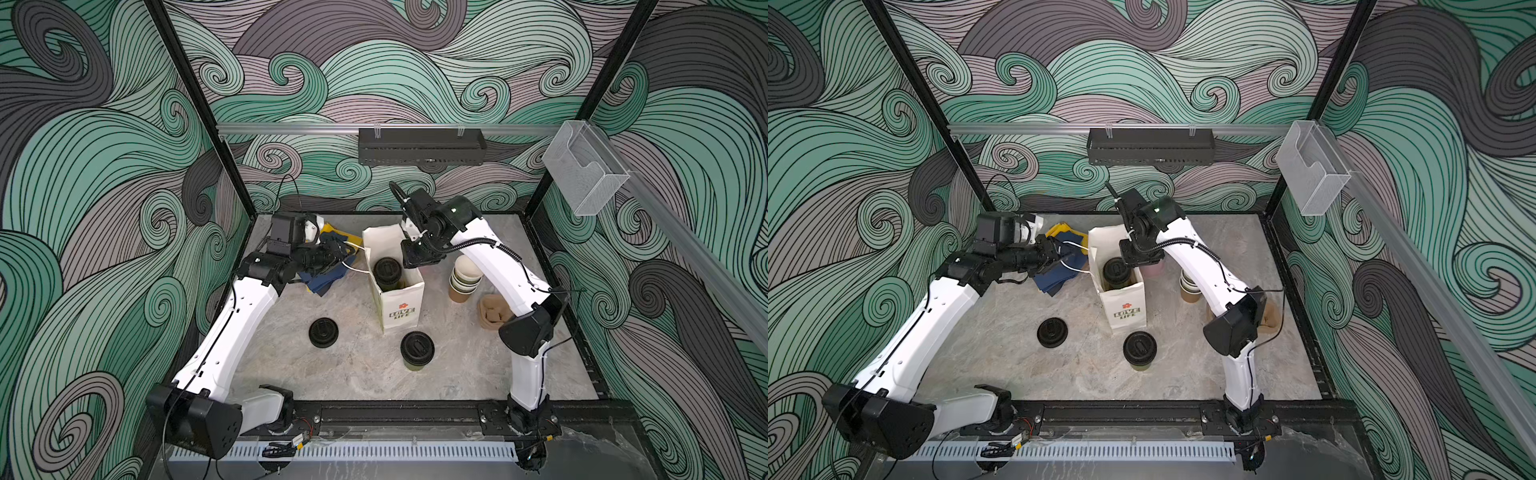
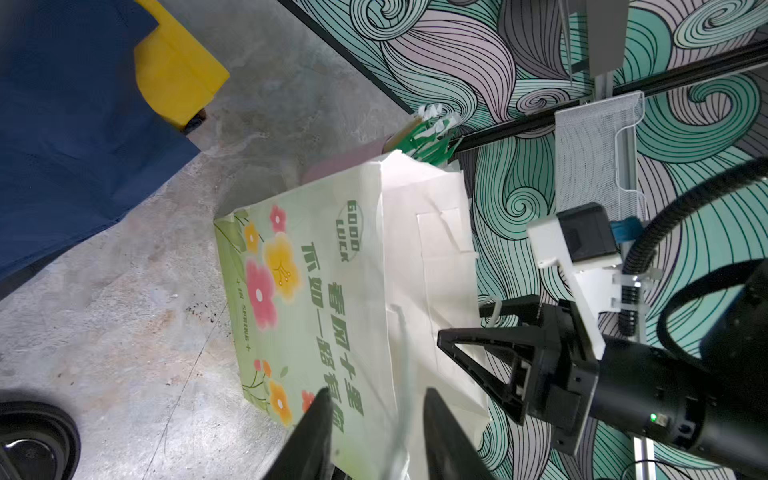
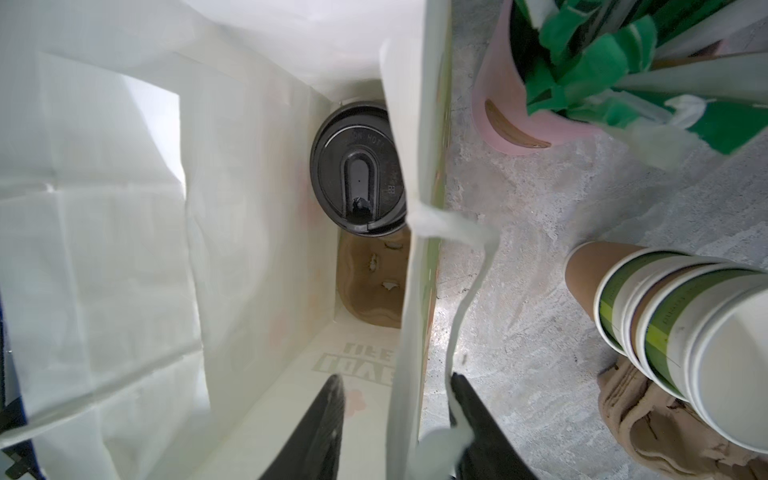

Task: Pack the takeout coffee

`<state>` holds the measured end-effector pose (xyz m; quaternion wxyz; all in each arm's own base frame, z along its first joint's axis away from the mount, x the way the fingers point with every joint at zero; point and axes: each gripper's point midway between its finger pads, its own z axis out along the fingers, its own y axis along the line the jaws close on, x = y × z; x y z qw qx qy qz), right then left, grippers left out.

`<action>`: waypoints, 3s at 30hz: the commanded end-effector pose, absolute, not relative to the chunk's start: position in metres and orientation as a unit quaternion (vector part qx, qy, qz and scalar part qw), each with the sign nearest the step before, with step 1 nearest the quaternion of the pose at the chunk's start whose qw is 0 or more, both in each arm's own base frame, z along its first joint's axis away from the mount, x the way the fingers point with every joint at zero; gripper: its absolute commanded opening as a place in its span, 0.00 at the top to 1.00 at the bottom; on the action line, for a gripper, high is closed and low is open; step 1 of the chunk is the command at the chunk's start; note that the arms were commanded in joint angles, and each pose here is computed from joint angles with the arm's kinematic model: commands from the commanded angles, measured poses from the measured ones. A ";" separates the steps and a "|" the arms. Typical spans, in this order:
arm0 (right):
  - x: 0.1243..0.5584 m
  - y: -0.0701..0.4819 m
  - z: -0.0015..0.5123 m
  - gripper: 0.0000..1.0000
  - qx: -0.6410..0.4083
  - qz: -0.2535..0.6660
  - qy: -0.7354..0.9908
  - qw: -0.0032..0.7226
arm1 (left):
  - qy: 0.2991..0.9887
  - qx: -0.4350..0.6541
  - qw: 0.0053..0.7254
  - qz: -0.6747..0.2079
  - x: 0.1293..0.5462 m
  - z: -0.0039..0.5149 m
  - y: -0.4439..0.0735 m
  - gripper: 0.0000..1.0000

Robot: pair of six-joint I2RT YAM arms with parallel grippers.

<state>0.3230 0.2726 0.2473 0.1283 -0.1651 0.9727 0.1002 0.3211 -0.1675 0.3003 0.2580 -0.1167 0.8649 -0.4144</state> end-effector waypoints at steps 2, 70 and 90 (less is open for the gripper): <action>0.315 0.264 0.258 0.66 -0.153 0.089 0.975 0.133 | 0.851 -0.088 0.251 -0.452 0.313 0.315 -0.177 0.85; 0.141 0.255 0.143 0.19 -0.196 0.041 0.973 0.117 | 0.838 -0.190 0.344 -0.379 0.284 0.310 -0.118 0.24; 0.143 0.254 0.125 0.25 -0.201 0.029 0.975 0.089 | 0.837 -0.198 0.340 -0.380 0.286 0.308 -0.118 0.24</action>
